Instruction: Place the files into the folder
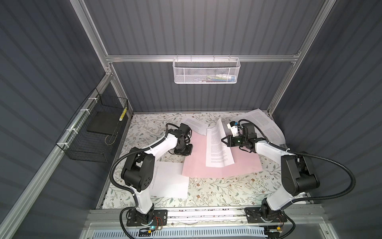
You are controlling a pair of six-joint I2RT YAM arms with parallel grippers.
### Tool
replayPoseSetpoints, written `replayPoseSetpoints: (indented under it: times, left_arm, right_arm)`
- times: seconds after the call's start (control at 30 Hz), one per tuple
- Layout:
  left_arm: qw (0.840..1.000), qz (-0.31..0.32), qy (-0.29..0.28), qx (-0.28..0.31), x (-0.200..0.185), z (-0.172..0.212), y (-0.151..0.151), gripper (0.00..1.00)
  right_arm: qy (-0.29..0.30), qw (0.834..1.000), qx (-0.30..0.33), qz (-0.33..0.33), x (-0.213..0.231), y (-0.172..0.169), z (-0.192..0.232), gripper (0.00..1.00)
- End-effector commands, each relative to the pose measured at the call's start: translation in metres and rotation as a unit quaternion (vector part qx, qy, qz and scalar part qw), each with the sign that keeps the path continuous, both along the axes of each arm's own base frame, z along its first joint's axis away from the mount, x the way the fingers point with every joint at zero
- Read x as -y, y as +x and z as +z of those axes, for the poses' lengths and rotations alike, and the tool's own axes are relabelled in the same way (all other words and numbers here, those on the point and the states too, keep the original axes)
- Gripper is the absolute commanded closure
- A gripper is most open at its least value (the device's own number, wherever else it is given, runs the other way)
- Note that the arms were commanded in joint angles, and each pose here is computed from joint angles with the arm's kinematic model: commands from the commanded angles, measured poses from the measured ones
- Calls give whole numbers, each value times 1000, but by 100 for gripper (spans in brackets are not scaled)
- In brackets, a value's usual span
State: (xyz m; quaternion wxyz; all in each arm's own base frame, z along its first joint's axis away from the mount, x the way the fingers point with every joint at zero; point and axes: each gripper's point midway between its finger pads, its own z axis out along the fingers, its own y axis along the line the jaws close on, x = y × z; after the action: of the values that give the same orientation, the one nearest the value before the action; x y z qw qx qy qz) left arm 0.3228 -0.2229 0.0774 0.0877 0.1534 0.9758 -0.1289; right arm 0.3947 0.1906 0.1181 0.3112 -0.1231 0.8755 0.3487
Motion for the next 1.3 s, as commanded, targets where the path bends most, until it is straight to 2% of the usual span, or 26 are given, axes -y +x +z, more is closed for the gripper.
replayPoseSetpoints:
  times: [0.0,0.3,0.63,0.87,1.17,1.27]
  left_arm:
    - [999,-2,27,-25,-11,-12,-8,100]
    - [999,5,25,-31,-10,-15,-8,100]
    - [997,48,-3,-55,-6,-35,-19,96]
    - [995,68,-9,-65,-9,-47,-28,84]
    - [995,71,-14,-74,-8,-53,-30,64]
    - [994,73,-12,-77,-9,-56,-31,55]
  right_arm:
    - [17,1000,-1,6,-9,-1,-4,100]
    - [53,998,-17,9,-26,-6,-11,100]
    - [69,996,-50,3,-42,-13,-31,100]
    - [63,995,-75,5,-49,-20,-44,100]
    - [59,994,-90,19,-61,-26,-56,100]
    - [54,994,-95,12,-60,-25,-61,100]
